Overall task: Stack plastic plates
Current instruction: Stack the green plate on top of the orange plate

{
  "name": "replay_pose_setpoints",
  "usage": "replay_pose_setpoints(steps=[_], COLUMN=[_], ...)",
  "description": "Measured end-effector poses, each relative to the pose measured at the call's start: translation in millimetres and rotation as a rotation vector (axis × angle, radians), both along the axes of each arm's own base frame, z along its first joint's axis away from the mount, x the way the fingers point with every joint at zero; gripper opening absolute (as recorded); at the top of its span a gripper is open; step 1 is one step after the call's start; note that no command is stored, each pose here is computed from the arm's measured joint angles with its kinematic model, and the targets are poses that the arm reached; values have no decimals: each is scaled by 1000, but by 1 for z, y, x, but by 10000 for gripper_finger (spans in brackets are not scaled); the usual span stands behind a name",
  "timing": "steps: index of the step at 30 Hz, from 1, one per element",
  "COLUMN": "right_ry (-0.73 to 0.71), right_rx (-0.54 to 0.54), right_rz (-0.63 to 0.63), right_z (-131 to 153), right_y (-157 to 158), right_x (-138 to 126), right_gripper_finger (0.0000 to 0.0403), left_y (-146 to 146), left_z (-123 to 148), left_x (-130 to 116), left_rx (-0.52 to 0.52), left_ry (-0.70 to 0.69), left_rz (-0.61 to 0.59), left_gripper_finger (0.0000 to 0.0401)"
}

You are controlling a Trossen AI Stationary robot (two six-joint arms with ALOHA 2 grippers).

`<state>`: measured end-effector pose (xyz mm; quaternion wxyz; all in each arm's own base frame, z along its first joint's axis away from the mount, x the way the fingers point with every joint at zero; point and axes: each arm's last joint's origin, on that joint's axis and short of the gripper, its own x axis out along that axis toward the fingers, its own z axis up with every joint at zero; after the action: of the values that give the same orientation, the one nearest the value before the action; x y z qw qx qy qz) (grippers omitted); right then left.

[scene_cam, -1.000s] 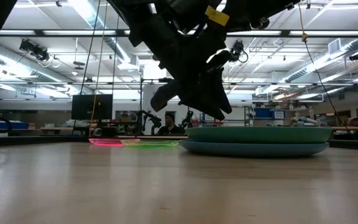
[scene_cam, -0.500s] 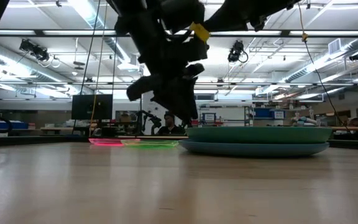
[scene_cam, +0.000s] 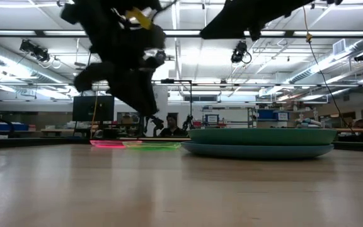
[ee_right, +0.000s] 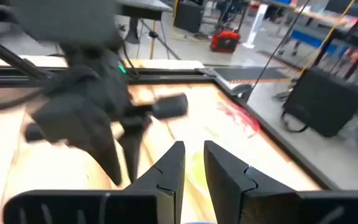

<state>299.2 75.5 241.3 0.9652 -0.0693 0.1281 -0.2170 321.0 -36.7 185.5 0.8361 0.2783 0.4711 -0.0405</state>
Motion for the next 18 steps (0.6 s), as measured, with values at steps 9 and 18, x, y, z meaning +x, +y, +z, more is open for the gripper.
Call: replay_pose_setpoints(steps=[9, 18], right_ry=[12, 39], right_rx=[101, 169], right_rz=[36, 100], right_z=[-20, -39], right_y=[-21, -39], right_x=[18, 49], right_gripper_finger=[71, 71], left_y=[-17, -28], left_z=[8, 2], left_x=[-42, -75], left_rx=[-75, -84], left_ry=[-55, -57], left_rz=[57, 89], left_gripper_finger=[89, 89])
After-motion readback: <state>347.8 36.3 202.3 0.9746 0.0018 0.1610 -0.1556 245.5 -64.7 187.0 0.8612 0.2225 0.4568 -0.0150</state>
